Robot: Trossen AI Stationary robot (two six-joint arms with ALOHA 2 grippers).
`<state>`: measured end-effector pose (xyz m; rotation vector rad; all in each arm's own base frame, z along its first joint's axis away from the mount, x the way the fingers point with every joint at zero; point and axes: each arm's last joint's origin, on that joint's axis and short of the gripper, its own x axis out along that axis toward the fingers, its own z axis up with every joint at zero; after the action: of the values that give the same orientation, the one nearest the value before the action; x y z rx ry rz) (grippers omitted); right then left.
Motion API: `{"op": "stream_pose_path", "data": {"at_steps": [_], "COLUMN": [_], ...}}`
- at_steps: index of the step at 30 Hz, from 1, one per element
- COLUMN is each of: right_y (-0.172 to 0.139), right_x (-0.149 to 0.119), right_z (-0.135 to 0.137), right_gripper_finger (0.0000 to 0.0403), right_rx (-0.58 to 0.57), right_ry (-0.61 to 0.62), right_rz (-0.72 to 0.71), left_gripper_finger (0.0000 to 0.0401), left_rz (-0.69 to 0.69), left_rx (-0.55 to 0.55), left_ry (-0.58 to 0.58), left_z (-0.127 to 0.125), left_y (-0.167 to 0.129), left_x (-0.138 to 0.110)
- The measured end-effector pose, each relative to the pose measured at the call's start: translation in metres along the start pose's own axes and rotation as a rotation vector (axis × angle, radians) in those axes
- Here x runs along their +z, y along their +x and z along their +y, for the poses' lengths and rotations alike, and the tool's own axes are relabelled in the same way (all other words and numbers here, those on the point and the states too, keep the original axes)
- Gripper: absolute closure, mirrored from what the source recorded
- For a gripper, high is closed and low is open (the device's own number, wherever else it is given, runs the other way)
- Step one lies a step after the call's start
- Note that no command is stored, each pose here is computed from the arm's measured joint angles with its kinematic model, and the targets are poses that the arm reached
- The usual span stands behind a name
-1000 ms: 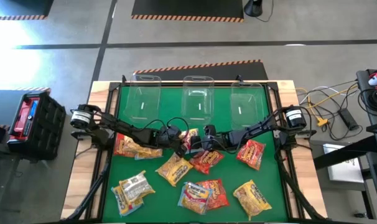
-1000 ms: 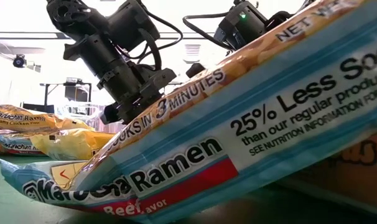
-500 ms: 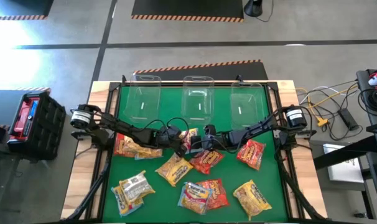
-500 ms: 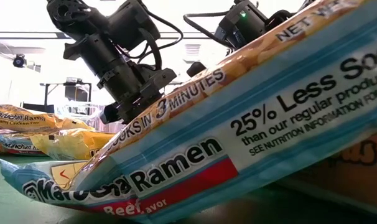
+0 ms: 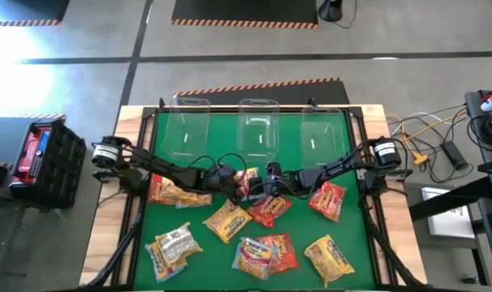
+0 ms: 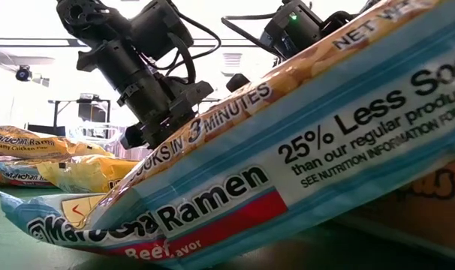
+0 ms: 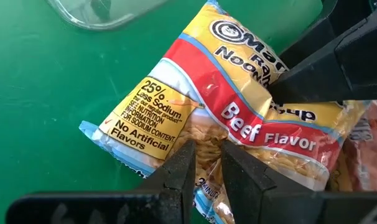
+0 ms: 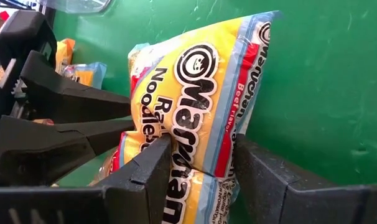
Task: Sort Maruchan noodles
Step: Put the blue noodle pack into the right transparent bin
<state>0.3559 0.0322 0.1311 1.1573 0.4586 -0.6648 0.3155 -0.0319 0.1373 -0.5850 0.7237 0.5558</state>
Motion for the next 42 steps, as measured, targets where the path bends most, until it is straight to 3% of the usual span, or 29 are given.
{"op": "stream_pose_path", "data": {"at_steps": [12,23,31,42], "right_y": [-0.001,-0.002,-0.022,-0.029], "right_x": [-0.001,-0.001,0.005,0.009], "right_z": [-0.002,0.0,0.012,0.01], "right_gripper_finger": [0.0248,0.0248,0.0248,0.0225], "right_rx": [-0.028,-0.002,0.056,0.008], "right_ry": [-0.016,-0.053,-0.14,-0.195], "right_rz": [0.008,0.041,0.096,0.121], "left_gripper_finger": [0.0342,0.0342,0.0342,0.0342], "left_rz": [-0.016,0.027,0.063,0.07], "left_rx": [-0.096,-0.003,0.031,0.043], "left_ry": [0.023,0.001,0.01,0.015], "left_z": [-0.015,-0.01,-0.008,-0.006], "left_y": [-0.021,0.002,0.006,0.007], "left_x": [-0.001,-0.018,-0.027,-0.028]}}
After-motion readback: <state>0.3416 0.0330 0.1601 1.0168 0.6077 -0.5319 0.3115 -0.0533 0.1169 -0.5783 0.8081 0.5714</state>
